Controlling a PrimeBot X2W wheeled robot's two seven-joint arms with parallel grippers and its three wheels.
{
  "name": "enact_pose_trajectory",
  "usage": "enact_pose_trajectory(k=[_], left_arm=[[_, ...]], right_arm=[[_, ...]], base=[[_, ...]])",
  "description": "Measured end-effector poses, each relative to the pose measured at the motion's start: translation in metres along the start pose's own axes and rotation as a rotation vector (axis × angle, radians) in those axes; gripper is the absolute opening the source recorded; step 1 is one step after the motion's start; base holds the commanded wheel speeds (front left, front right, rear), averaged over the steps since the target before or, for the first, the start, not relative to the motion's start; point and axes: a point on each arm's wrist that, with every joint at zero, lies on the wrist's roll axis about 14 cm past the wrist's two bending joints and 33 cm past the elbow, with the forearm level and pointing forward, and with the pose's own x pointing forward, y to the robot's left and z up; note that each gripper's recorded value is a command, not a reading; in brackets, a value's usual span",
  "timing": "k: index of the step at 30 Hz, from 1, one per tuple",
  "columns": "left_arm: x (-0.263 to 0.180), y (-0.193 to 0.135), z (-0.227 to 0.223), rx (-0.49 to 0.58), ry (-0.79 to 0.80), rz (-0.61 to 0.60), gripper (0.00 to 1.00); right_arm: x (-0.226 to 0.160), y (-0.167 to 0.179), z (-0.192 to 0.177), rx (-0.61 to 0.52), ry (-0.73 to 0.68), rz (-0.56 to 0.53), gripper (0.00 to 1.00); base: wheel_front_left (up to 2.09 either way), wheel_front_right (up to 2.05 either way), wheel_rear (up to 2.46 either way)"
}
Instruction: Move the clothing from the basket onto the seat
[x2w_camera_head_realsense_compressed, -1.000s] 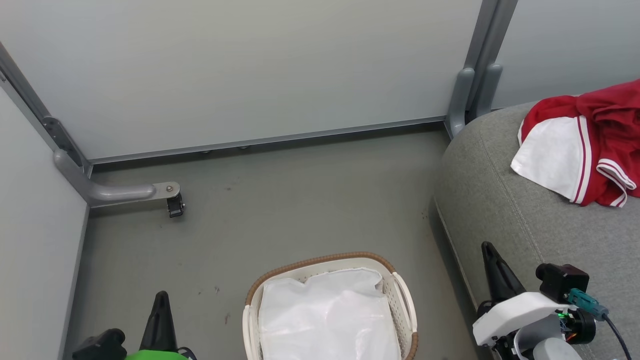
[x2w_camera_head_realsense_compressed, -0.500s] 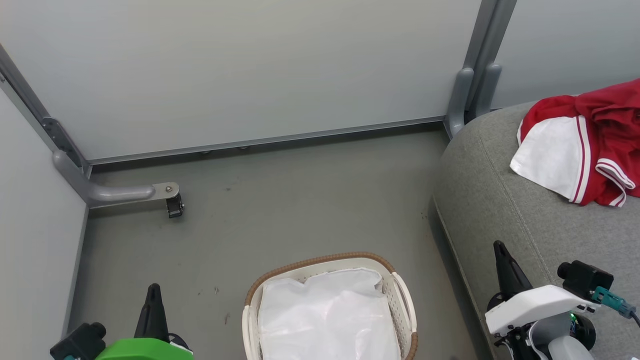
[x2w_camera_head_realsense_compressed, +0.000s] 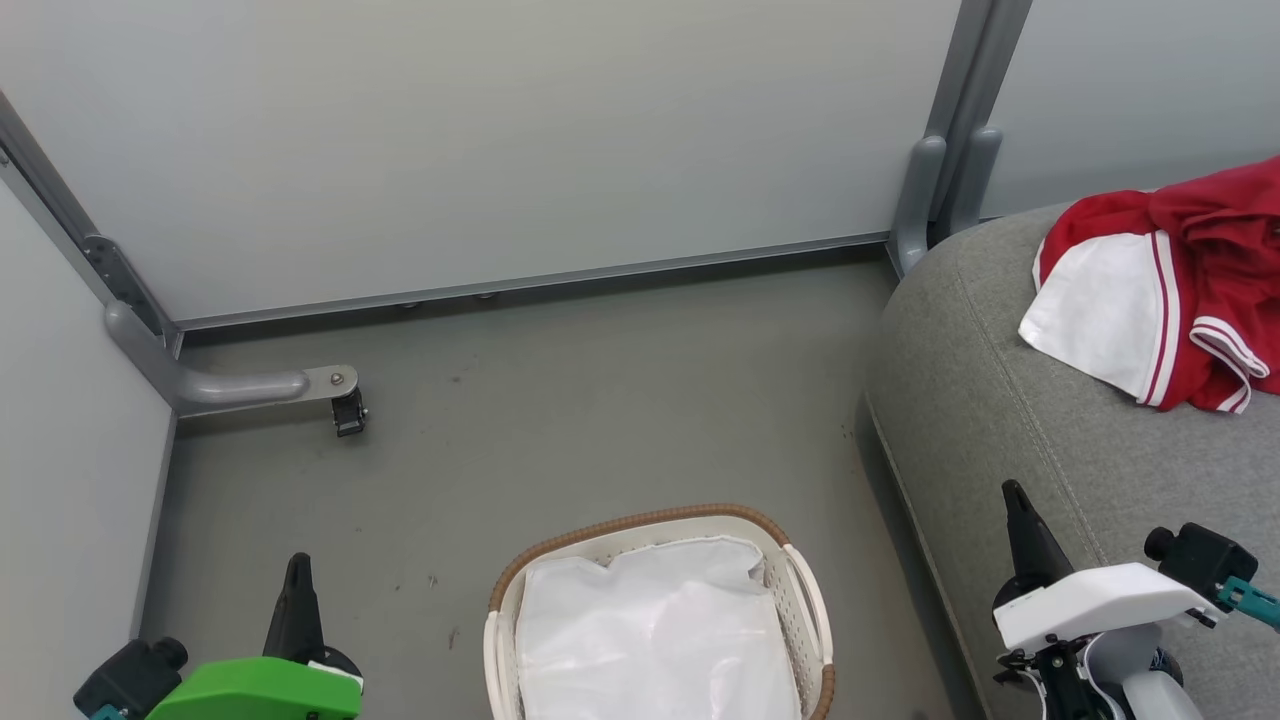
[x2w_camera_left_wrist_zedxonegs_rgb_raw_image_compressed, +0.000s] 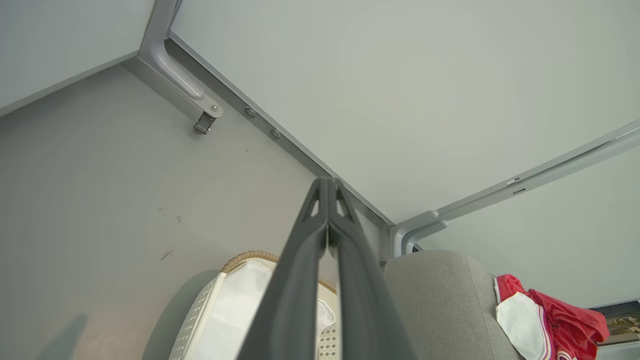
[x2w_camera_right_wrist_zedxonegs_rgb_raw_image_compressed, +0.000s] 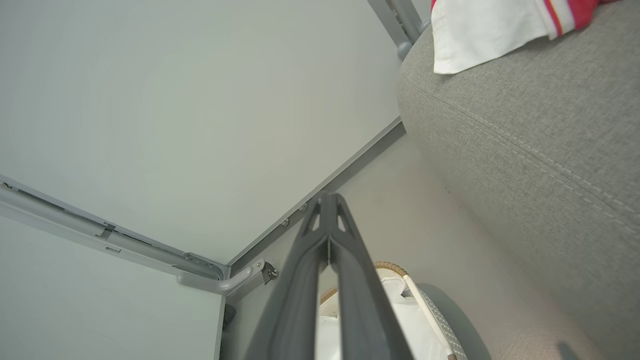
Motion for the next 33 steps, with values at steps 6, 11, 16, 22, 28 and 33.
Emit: enact_pose_trajectory(k=[6,11,16,22,28,33], left_arm=[[0.004,-0.003,0.005,-0.070,-0.005,-0.008,0.00],[0.005,-0.004,0.006,-0.124,-0.002,-0.009,0.00],[0.008,-0.007,0.009,-0.176,-0.003,-0.022,0.00],[0.010,-0.009,0.012,-0.236,-0.002,-0.027,0.00],[0.013,-0.012,0.015,-0.292,-0.006,-0.039,0.00],[0.014,-0.013,0.017,-0.338,-0.004,-0.046,0.00]], right_arm=[[0.000,-0.002,0.003,0.075,-0.001,-0.009,0.00],[0.000,-0.004,0.004,0.135,-0.002,-0.015,0.00],[0.000,-0.004,0.007,0.191,-0.006,-0.018,0.00],[0.000,-0.006,0.009,0.258,-0.009,-0.020,0.00],[0.000,-0.006,0.012,0.318,-0.013,-0.021,0.00],[0.000,-0.007,0.014,0.364,-0.015,-0.019,0.00]], base=[[0.00,0.00,0.00],[0.00,0.00,0.00],[0.00,0.00,0.00],[0.00,0.00,0.00],[0.00,0.00,0.00],[0.00,0.00,0.00]])
